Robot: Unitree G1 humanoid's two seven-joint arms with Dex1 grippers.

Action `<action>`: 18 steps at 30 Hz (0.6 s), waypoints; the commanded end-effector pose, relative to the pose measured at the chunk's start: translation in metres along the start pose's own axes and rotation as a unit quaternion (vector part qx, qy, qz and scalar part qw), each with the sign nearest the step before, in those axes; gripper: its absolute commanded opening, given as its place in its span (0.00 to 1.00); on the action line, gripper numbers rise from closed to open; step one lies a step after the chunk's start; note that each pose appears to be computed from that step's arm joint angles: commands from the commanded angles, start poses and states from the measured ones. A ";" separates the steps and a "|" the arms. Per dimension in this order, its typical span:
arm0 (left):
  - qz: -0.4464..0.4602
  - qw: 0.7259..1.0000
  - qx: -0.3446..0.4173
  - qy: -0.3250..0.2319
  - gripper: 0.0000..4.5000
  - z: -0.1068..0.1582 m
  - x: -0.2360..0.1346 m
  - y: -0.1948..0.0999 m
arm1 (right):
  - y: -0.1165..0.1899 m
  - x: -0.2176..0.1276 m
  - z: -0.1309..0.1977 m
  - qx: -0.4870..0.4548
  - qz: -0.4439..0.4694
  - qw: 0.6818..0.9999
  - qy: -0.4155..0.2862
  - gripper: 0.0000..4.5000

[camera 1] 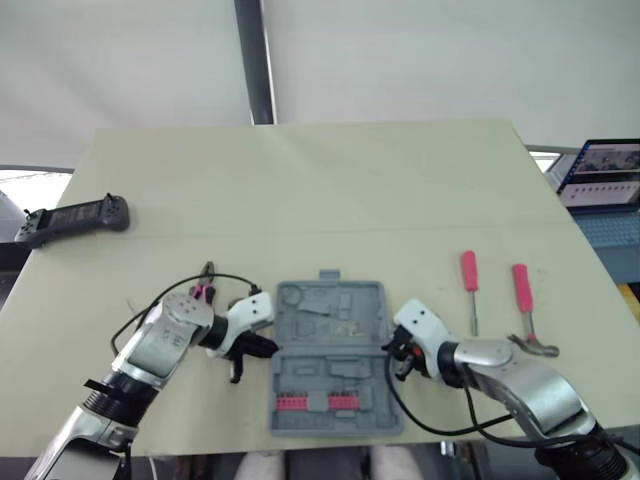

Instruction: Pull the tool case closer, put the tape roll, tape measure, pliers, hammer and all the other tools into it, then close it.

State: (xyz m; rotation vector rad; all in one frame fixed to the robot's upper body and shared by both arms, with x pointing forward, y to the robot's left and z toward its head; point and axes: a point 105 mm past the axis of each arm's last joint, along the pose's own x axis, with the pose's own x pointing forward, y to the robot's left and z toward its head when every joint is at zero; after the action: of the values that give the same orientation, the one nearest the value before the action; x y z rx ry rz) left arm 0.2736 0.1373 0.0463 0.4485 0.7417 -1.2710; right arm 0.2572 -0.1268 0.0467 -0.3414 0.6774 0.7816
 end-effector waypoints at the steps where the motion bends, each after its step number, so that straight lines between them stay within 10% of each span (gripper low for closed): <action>1: -0.026 0.999 0.014 -0.019 0.00 0.008 0.007 -0.016 | 0.024 -0.004 0.014 -0.022 0.051 0.998 -0.029 0.00; 18: -0.034 0.999 -0.004 -0.022 0.00 0.002 0.012 -0.030 | 0.029 -0.013 0.006 -0.017 0.054 0.998 -0.014 0.00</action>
State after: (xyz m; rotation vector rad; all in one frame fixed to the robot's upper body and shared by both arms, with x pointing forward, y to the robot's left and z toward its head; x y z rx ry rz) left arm 0.2585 0.1350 0.0415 0.4142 0.7466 -1.2560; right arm 0.2394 -0.1284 0.0438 -0.3475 0.7297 0.8039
